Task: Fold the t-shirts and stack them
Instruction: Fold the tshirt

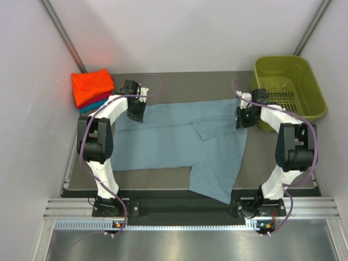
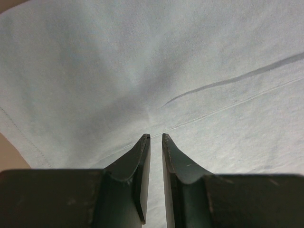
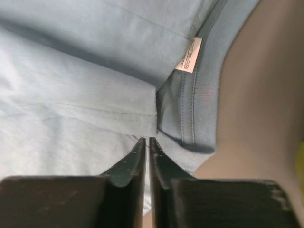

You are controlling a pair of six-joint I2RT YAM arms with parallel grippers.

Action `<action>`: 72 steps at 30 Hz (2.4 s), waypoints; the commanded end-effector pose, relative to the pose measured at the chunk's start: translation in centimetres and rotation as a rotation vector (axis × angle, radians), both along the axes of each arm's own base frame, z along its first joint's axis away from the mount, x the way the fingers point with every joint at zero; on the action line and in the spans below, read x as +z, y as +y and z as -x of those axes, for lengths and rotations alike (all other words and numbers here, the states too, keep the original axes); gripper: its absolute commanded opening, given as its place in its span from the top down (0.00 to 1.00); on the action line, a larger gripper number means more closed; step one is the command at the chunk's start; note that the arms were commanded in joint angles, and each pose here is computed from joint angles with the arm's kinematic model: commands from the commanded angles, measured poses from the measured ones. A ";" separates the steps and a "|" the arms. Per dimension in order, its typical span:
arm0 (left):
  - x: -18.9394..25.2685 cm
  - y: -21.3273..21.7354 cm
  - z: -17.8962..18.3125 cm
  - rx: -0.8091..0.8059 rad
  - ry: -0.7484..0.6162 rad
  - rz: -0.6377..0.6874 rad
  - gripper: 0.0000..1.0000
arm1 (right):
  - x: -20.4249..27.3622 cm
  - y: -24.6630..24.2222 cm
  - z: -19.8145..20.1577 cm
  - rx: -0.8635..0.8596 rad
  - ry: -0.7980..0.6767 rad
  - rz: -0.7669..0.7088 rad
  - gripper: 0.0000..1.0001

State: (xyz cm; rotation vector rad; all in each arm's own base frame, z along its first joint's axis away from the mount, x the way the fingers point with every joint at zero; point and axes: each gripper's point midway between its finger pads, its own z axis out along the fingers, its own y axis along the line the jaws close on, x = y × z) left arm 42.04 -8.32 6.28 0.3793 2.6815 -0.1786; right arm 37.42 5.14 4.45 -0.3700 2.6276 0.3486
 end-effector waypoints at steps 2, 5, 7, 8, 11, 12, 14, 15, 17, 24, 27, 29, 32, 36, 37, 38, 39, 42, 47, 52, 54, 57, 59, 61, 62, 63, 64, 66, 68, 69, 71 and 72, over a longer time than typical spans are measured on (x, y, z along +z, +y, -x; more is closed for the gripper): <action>0.4 -0.8 -0.9 -0.004 -0.019 0.025 0.79 | 3.0 -0.1 -0.5 -0.026 -0.082 -0.021 0.69; 0.5 -1.0 -1.1 -0.008 -0.021 0.027 0.79 | 1.6 -0.4 -0.5 -0.021 -0.057 0.001 0.61; 0.6 -1.0 -1.1 -0.010 -0.023 0.025 0.79 | 1.3 -0.6 -0.9 -0.016 -0.059 0.011 0.60; 0.6 -1.0 -1.0 -0.008 -0.022 0.024 0.79 | 0.7 -0.6 -1.0 -0.017 -0.047 0.013 0.60; 0.7 -0.8 -0.9 -0.007 -0.025 0.017 0.79 | 0.2 -0.7 -1.8 -0.010 -0.043 0.016 0.61; 0.6 -0.8 -0.8 -0.005 -0.024 0.014 0.79 | 0.2 -0.6 -2.1 -0.003 -0.048 0.018 0.61; 0.5 -0.6 -0.6 -0.006 -0.022 0.008 0.79 | -0.1 -0.6 -2.5 -0.001 -0.044 0.020 0.64; 0.7 -0.6 -0.6 -0.003 -0.027 0.007 0.79 | 0.0 -0.7 -2.7 0.000 -0.048 0.021 0.64; 0.7 -0.4 -0.4 -0.003 -0.027 0.000 0.79 | -0.2 -0.7 -3.1 0.000 -0.050 0.021 0.65; 0.8 -0.4 -0.6 -0.001 -0.032 -0.003 0.79 | -0.7 -0.2 -2.8 0.017 -0.040 0.016 0.77; 0.7 -0.4 -0.7 -0.001 -0.030 -0.002 0.79 | -0.7 0.2 -2.6 0.027 -0.039 0.015 0.82; 0.7 -0.5 -0.8 -0.001 -0.032 0.002 0.79 | -0.8 0.4 -2.5 0.034 -0.036 0.015 0.82; 0.6 -0.6 -0.7 -0.001 -0.027 0.006 0.79 | -0.8 0.5 -2.5 0.035 -0.037 0.020 0.81; 0.6 -0.6 -0.7 -0.001 -0.027 0.005 0.79 | -1.0 0.9 -2.5 0.048 -0.031 0.016 0.80; 0.5 -0.6 -0.6 0.001 -0.025 0.005 0.79 | -1.1 1.1 -2.4 0.054 -0.026 0.016 0.81; 0.5 -0.5 -0.6 0.001 -0.025 0.004 0.79 | -1.2 1.3 -2.5 0.061 -0.027 0.015 0.82; 0.6 -0.6 -0.6 -0.001 -0.027 0.005 0.79 | -1.2 1.5 -2.4 0.066 -0.026 0.014 0.83; 0.6 -0.5 -0.6 0.001 -0.025 0.004 0.79 | -1.0 1.8 -2.6 0.075 -0.032 0.014 0.93; 0.5 -0.5 -0.5 0.001 -0.025 0.004 0.79 | -0.3 1.6 -2.5 0.076 -0.047 0.028 1.00; 0.3 -0.7 -0.7 0.001 -0.022 0.012 0.79 | 1.9 1.7 -1.7 0.068 -0.075 0.016 1.00; 0.2 -0.8 -0.8 0.000 -0.020 0.014 0.79 | 2.6 1.8 -1.2 0.064 -0.079 0.002 1.00; 0.0 -0.9 -0.9 0.000 -0.015 0.022 0.79 | 4.1 2.3 -0.5 0.059 -0.101 -0.018 1.00; 0.0 -1.1 -1.0 -0.002 -0.014 0.028 0.79 | 4.1 2.4 -0.1 0.062 -0.095 -0.024 1.00; 0.0 -1.2 -1.2 -0.001 -0.014 0.032 0.79 | 4.1 2.6 0.5 0.065 -0.087 -0.028 1.00; -0.1 -1.2 -1.2 -0.004 -0.013 0.031 0.79 | 3.8 2.7 0.9 0.070 -0.073 -0.035 1.00; 0.0 -1.2 -1.3 -0.003 -0.015 0.030 0.79 | 3.8 2.8 1.2 0.071 -0.068 -0.039 1.00; 0.1 -1.2 -1.3 -0.006 -0.017 0.030 0.79 | 3.9 2.9 1.3 0.071 -0.065 -0.046 1.00; 0.1 -1.2 -1.4 -0.004 -0.018 0.028 0.79 | 3.5 3.2 2.1 0.075 -0.043 -0.065 1.00; 0.1 -1.2 -1.3 -0.005 -0.016 0.027 0.79 | 3.4 3.6 2.9 0.076 -0.028 -0.078 1.00; 0.1 -1.1 -1.2 -0.003 -0.017 0.027 0.79 | 3.7 3.9 3.2 0.080 -0.028 -0.086 1.00; 0.1 -1.1 -1.2 -0.004 -0.018 0.025 0.79 | 3.6 4.3 4.0 0.088 -0.013 -0.100 1.00; 0.1 -1.0 -1.2 -0.003 -0.017 0.020 0.79 | 3.5 4.4 4.5 0.087 0.002 -0.105 1.00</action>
